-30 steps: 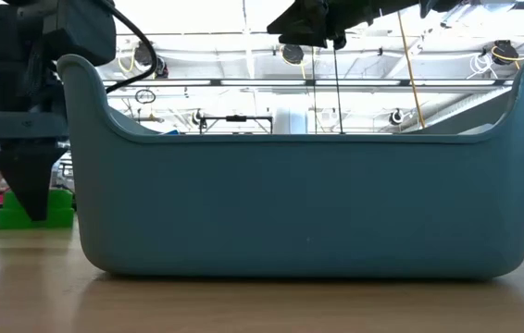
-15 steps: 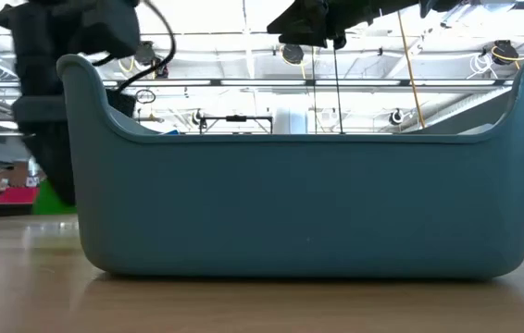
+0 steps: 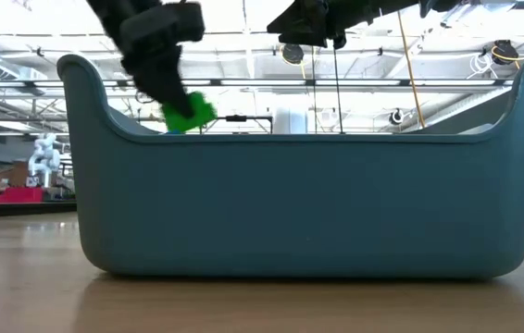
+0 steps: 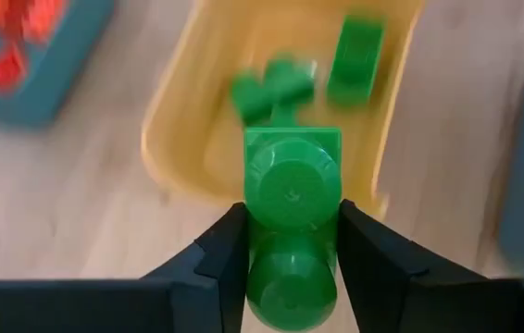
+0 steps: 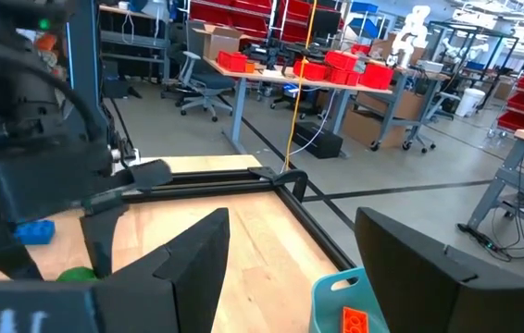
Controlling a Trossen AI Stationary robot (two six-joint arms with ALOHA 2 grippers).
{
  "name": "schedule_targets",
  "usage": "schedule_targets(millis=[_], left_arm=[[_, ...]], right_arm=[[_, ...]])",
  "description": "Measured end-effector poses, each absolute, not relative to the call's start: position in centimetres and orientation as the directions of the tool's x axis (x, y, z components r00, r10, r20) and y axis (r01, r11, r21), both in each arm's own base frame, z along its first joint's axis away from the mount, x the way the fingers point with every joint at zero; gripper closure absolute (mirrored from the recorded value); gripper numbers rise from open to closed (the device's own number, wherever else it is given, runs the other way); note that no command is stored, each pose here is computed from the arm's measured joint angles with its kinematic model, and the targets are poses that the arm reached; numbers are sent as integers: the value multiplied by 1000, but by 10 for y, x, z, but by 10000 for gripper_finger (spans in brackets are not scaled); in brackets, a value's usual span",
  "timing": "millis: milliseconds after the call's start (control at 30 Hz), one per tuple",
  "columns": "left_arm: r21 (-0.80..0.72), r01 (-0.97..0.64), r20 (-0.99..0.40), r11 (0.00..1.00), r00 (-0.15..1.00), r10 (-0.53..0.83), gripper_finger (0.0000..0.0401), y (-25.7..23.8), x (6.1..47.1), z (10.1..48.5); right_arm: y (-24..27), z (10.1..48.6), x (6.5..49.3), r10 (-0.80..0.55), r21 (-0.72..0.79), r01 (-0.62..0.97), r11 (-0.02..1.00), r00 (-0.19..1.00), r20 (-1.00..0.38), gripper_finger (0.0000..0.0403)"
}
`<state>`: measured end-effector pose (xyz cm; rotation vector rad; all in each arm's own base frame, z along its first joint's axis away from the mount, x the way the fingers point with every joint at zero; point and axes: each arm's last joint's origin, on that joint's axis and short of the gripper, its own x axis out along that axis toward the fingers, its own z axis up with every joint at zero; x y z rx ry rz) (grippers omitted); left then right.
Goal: Sort & place blocks by color
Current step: Put the green game piece into the yellow bin, then put the blue game piece into the blue bin
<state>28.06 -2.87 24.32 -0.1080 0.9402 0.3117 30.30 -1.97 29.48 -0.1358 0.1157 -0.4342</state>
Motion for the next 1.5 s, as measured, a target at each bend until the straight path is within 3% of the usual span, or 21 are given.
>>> schedule_targets(millis=[133,467,1067,1500], left_arm=[[54,-272,-758,961,615,217,259,-26,293,241],[131,-224,-770,966,590,241,254,-16,319,206],[112,-225,-727,968,645,234,143,-18,329,204],[121,-222,-749,967,619,236,130,-18,326,202]], right_arm=[[-20,295,303,-426,-157,410,898,901,-85,174],[-20,294,303,-426,-160,410,898,901,-86,174],[-19,294,303,-426,-180,406,896,901,-87,174],[-19,293,303,-427,-188,404,895,898,-104,174]])
